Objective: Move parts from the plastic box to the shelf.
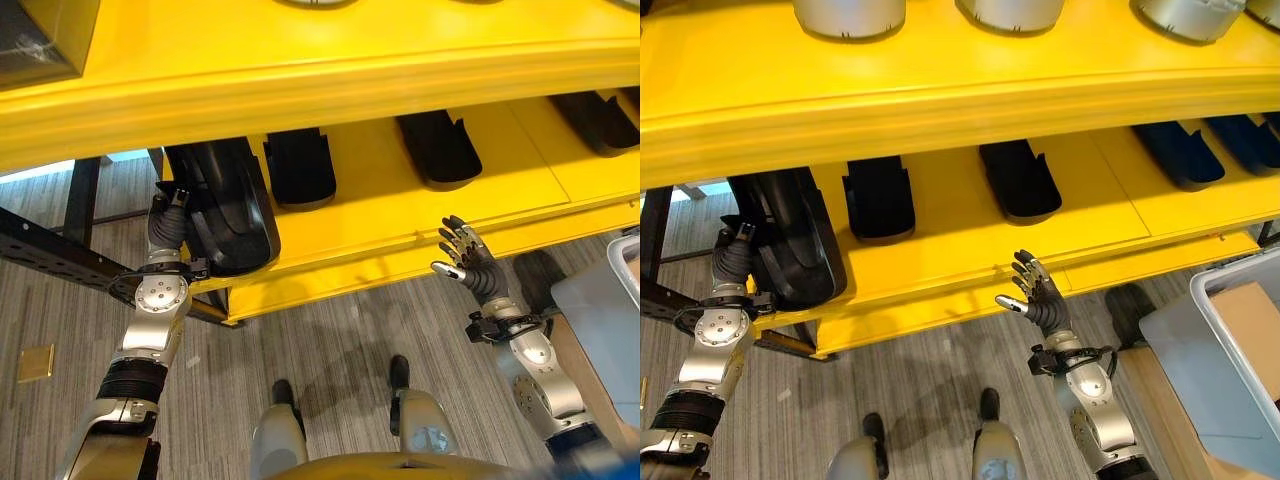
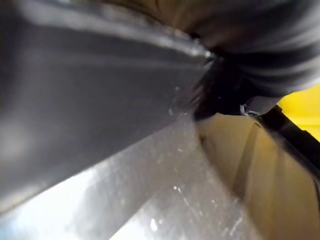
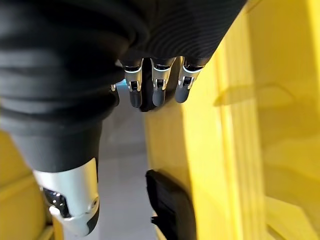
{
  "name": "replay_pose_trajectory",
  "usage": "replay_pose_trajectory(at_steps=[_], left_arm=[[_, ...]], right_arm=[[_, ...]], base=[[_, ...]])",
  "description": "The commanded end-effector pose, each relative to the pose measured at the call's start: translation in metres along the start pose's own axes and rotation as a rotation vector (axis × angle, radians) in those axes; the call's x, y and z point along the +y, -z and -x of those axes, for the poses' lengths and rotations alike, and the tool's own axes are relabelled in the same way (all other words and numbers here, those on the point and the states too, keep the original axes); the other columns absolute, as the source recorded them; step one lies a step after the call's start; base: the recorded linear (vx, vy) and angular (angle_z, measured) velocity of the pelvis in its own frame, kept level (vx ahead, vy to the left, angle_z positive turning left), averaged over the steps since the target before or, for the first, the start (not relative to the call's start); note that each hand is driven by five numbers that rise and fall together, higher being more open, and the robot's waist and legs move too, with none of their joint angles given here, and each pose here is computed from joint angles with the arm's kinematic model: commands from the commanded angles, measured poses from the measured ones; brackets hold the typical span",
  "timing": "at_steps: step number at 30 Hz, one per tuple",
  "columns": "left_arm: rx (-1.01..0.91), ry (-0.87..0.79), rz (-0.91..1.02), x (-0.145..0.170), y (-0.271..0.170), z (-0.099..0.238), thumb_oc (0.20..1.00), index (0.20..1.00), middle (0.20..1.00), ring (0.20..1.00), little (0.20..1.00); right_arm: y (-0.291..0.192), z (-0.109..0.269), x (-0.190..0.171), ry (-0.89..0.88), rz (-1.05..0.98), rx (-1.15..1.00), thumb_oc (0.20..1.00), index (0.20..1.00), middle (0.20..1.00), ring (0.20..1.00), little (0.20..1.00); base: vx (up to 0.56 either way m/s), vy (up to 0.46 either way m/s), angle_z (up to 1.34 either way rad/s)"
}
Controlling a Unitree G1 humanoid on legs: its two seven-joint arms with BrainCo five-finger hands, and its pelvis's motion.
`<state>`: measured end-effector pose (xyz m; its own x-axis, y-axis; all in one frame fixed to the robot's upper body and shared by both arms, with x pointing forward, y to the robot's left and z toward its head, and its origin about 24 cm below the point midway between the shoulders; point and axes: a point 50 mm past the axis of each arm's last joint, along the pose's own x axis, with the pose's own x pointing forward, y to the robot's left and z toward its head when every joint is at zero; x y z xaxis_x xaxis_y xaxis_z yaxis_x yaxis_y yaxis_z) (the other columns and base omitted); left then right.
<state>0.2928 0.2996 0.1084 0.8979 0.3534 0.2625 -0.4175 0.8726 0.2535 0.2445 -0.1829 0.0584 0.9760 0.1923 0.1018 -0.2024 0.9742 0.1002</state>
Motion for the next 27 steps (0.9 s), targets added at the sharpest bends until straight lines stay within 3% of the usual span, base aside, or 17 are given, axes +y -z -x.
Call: replay_pose_trajectory(at_steps=[1, 3, 14, 27], left_arm=[[-0.154, -0.089, -0.063, 0.026, -0.034, -0.025, 0.2, 0.2, 0.2, 0.2, 0.2], [-0.165, -0.087, -0.191, 0.029, -0.04, -0.035, 0.2, 0.2, 0.2, 0.2, 0.2], [-0.193, -0.096, -0.28, 0.038, -0.078, -0.075, 0.2, 0.2, 0.2, 0.2, 0.2], [-0.081, -0.157, -0.164, 0.051, -0.095, -0.106, 0.2, 0.2, 0.2, 0.2, 0.2]], right_arm=[[-0.018, 0.0, 0.002, -0.028, -0.02, -0.108, 1.0, 1.0, 1.0, 1.0, 1.0], [-0.018, -0.002, 0.003, -0.037, -0.018, -0.109, 1.0, 1.0, 1.0, 1.0, 1.0], [-0.019, -0.006, 0.009, -0.074, -0.027, -0.108, 1.0, 1.0, 1.0, 1.0, 1.0], [-0.015, -0.002, 0.012, -0.097, -0.055, -0.078, 1.0, 1.0, 1.0, 1.0, 1.0]], base=[[-0.07, 0.014, 0.07], [-0.08, 0.025, 0.07], [-0.05, 0.034, 0.08], [-0.03, 0.002, 0.06]])
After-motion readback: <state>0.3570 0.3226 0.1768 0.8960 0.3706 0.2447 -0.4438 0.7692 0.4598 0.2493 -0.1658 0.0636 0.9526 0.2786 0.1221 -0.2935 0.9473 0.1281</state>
